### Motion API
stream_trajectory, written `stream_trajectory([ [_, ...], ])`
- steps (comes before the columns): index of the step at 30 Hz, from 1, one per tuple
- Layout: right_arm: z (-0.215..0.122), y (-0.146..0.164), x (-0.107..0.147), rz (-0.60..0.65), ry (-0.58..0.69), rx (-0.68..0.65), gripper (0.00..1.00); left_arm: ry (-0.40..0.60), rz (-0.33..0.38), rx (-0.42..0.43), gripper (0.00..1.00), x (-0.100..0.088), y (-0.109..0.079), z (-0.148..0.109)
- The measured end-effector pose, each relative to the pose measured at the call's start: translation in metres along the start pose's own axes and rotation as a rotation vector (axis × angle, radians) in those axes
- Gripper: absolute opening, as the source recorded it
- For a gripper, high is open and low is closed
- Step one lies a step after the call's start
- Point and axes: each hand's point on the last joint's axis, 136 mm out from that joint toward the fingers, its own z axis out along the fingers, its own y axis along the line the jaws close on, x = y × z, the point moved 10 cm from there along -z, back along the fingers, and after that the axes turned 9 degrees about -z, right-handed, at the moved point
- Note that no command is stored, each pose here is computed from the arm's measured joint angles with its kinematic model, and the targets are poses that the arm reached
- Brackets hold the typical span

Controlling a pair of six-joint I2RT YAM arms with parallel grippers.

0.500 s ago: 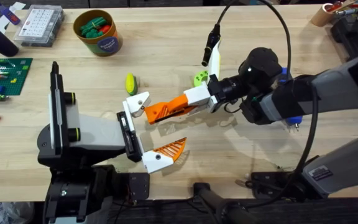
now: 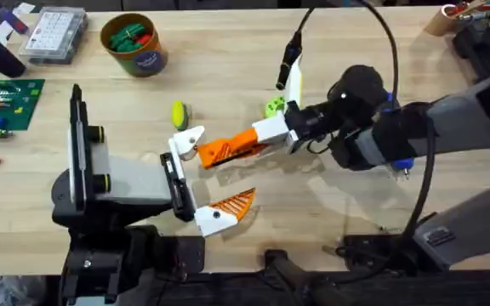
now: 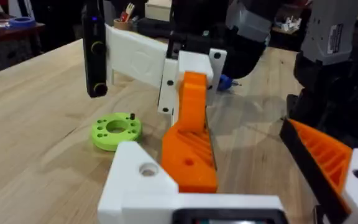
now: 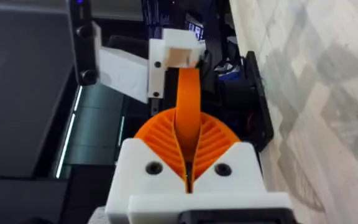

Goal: Pick up the gripper from the table and insert it into the empty holder that is missing its gripper. Then pick up a screw, insert it into the mounting hole, and use the screwdriver to tighten it. Finally, clean up the table by picking up the vegetable and placing it into the bucket.

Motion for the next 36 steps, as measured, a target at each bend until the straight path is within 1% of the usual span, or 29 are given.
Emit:
stream_trajectory([
  [3, 0.0, 0.0034, -0.0006, -0.011, -0.002, -0.008, 0.015, 0.0, 0.0, 0.0, 0.988, 0.0, 0.0, 0.0],
  [15, 0.0, 0.0039, -0.0007, 0.05, -0.001, -0.009, 0.015, 0.0, 0.0, 0.0, 0.988, 0.0, 0.0, 0.0],
  [36, 0.0, 0.0059, -0.001, 0.054, -0.001, -0.014, 0.015, 0.0, -0.001, 0.0, 0.988, 0.0001, 0.0, 0.0],
])
